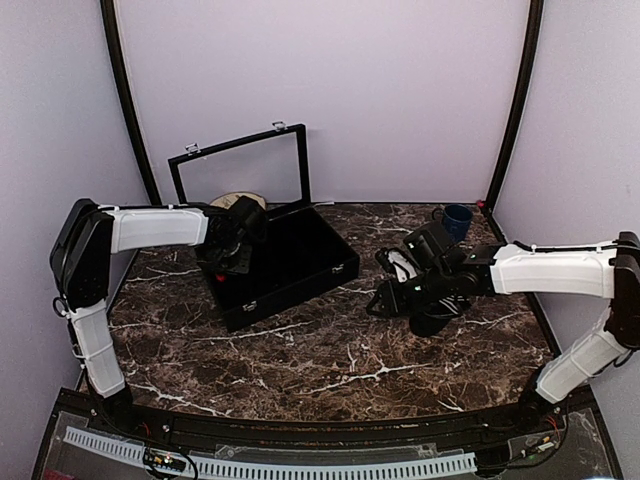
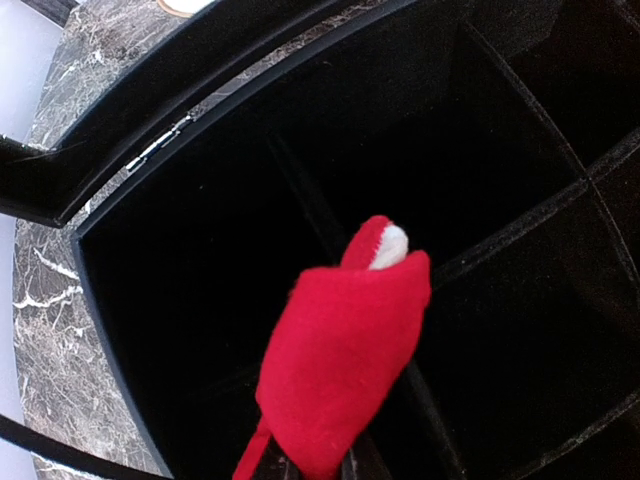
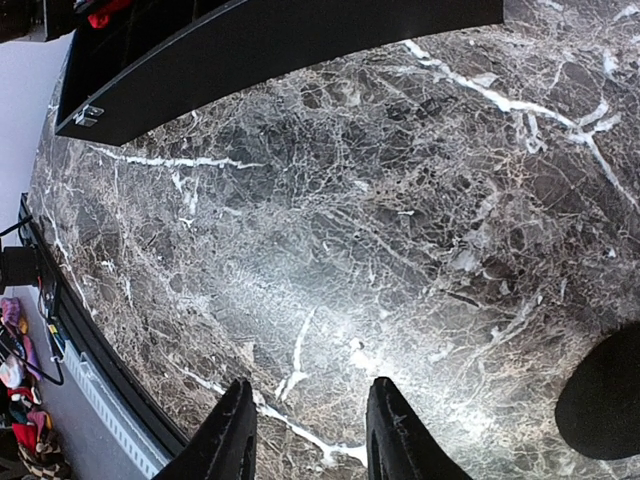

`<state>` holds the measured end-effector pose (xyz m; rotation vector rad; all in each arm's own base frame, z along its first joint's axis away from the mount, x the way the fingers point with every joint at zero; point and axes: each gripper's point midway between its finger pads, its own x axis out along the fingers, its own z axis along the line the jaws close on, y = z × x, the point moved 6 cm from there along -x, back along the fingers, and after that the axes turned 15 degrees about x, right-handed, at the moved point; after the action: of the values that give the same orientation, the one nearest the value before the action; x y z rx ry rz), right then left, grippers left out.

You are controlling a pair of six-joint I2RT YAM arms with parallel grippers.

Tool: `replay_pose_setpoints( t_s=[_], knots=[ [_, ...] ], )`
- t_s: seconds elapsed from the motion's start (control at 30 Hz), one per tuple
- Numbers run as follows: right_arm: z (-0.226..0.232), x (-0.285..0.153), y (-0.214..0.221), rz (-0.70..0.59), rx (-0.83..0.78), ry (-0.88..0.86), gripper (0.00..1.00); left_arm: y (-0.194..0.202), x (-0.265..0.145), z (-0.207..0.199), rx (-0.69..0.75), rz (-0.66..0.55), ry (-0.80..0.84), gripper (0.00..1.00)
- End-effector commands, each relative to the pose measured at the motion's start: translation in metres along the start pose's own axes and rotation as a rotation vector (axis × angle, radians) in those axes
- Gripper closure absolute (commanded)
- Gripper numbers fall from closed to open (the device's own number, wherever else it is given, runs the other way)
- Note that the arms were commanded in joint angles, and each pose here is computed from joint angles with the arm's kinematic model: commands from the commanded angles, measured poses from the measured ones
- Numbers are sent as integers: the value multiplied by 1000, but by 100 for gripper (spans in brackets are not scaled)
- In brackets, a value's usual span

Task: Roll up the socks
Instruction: Place the sock in the storage box.

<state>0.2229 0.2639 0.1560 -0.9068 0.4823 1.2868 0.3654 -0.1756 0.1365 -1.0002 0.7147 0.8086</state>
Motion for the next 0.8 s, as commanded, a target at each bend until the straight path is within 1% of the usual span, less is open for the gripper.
replay_pose_setpoints(
  t_s=[0.0, 0.33, 0.77],
  knots=[
    [2, -7, -2, -28, -9, -33, 64, -2, -2, 8, 12, 26, -23, 100],
    [2, -2, -2, -21, -11, -44, 64, 21, 2, 10, 43, 144, -37, 100],
    [8, 4, -8, -16, -20, -59, 64, 36, 12, 4, 100, 226, -14, 100]
  ],
)
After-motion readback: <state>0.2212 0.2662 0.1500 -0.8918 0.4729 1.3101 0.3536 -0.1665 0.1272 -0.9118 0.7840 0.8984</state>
